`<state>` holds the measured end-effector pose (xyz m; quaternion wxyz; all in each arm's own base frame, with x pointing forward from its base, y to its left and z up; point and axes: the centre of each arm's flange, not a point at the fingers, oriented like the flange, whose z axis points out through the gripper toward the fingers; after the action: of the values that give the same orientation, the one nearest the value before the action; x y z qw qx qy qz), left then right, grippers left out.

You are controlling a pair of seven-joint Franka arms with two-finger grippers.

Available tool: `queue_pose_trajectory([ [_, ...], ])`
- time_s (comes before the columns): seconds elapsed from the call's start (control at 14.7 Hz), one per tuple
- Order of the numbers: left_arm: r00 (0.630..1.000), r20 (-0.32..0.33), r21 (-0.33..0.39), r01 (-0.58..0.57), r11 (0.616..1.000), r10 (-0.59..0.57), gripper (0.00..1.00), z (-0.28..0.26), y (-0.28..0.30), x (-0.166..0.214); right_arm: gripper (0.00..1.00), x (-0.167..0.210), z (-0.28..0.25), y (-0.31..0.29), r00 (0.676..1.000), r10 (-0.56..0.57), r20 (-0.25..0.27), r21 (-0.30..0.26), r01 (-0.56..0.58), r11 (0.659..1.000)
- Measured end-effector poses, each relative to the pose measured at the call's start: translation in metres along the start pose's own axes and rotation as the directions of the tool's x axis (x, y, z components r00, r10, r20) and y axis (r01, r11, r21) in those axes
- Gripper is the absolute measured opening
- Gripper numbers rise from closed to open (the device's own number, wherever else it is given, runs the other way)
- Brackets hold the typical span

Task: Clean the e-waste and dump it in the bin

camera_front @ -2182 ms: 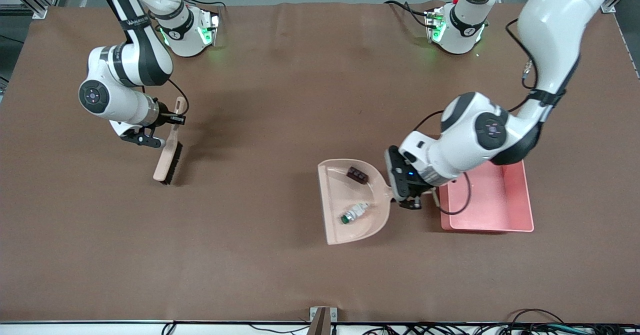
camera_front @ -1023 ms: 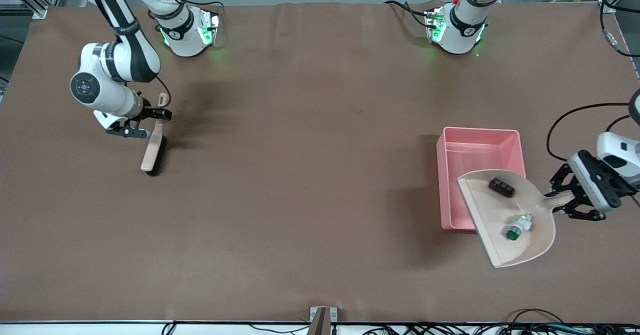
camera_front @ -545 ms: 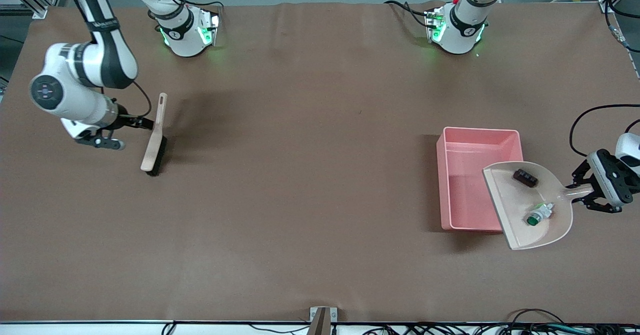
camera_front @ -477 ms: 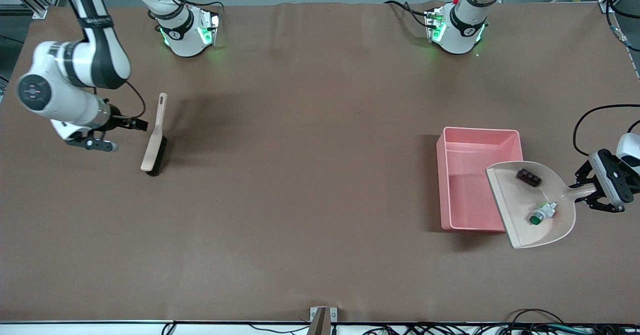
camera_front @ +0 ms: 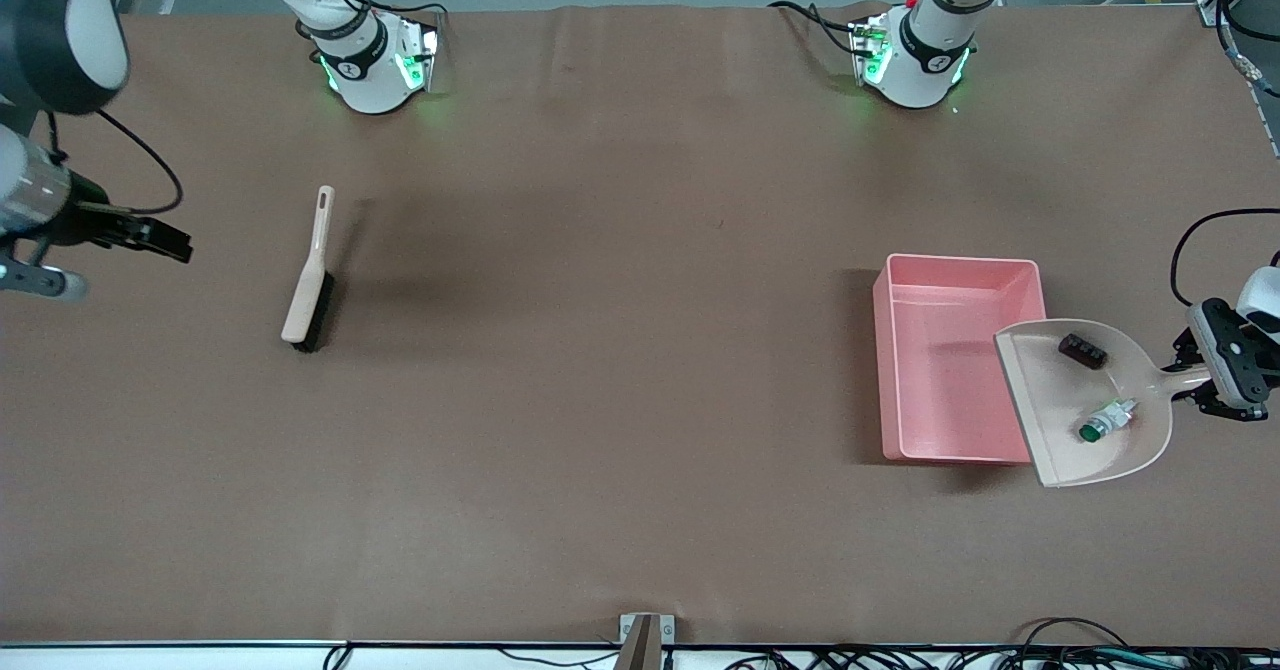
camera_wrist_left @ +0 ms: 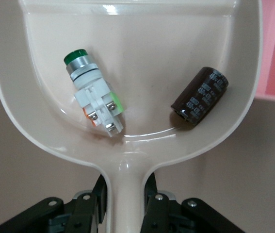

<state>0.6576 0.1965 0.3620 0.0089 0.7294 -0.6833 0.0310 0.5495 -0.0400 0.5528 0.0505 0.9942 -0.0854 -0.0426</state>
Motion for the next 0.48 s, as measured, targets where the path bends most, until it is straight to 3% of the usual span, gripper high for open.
queue_pose_trajectory([
  [0.2, 0.997, 0.070, -0.023, -0.027, 0.999, 0.028, 0.33, 0.002, 0.000, 0.008, 1.00, -0.006, -0.059, -0.009, 0.999, -0.009, -0.051, 0.035, 0.010, 0.999],
  [0.48, 0.985, 0.162, -0.035, -0.054, 0.998, 0.059, 0.33, -0.014, 0.005, 0.045, 1.00, -0.005, -0.080, 0.014, 0.997, -0.010, -0.080, 0.090, 0.018, 0.996],
])
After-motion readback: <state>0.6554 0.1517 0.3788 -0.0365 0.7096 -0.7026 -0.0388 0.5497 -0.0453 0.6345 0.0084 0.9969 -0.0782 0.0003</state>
